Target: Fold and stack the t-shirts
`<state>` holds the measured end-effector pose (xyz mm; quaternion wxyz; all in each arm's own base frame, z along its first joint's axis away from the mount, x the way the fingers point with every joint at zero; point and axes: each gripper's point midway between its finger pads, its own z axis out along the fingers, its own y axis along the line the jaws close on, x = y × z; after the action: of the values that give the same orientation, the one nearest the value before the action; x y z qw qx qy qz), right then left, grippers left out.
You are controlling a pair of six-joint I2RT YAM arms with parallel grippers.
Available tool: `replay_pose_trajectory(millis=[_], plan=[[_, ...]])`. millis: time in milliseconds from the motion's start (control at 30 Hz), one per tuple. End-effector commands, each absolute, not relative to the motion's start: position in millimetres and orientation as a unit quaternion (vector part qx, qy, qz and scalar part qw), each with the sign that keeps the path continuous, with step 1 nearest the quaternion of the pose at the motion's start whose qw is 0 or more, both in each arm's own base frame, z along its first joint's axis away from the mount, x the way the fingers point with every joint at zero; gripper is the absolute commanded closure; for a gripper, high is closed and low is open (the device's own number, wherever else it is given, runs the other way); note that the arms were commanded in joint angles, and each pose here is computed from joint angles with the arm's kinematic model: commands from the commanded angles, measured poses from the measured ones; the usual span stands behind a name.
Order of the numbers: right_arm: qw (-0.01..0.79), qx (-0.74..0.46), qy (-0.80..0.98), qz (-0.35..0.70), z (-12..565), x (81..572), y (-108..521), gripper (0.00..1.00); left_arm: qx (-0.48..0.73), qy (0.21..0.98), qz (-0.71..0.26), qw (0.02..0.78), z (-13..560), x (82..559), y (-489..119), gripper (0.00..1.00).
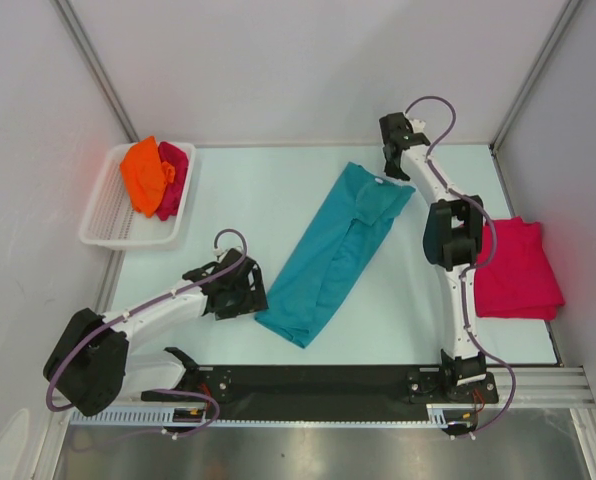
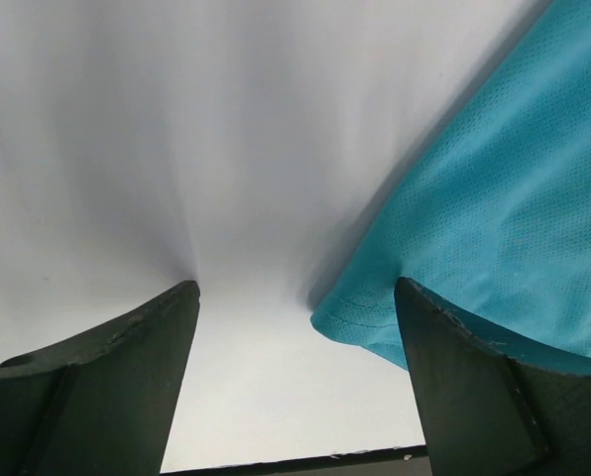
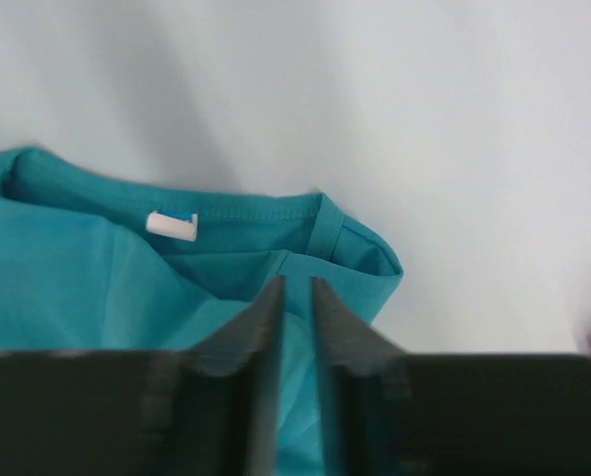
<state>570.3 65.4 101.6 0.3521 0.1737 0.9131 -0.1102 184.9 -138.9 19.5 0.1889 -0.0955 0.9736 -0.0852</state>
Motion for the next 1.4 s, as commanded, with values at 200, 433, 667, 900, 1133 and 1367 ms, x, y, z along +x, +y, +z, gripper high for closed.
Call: replay_pose_trajectory(millis=[200, 433, 667, 900, 1133, 1367], plan=[[0.328, 0.165, 0.925, -0.097, 98.8, 551.8, 80.9, 0.63, -0.091, 0.975, -0.080, 0.188, 18.1, 187.7, -135.1, 0.14], [0.359, 0.129, 0.923, -0.048, 150.3, 509.7, 128.7, 0.63, -0.106, 0.972, -0.089, 0.189, 19.2, 191.5, -137.0, 0.14], [0.322, 0.114, 0.940, 0.006, 139.9, 423.4, 157.9, 0.63, -0.104, 0.970, -0.101, 0.195, 24.9, 202.2, -144.7, 0.14], [0.285, 0.097, 0.954, 0.002, 117.1, 376.4, 165.8, 0.64, -0.098, 0.969, -0.105, 0.203, 27.6, 206.2, -146.5, 0.14], [0.222, 0.045, 0.973, 0.049, 88.6, 303.4, 231.3, 0.64, -0.098, 0.968, -0.114, 0.201, 22.3, 203.4, -148.7, 0.14], [0.178, 0.023, 0.973, 0.143, 76.6, 230.9, 285.0, 0.58, -0.044, 0.957, -0.146, 0.248, 33.4, 220.6, -161.1, 0.15]])
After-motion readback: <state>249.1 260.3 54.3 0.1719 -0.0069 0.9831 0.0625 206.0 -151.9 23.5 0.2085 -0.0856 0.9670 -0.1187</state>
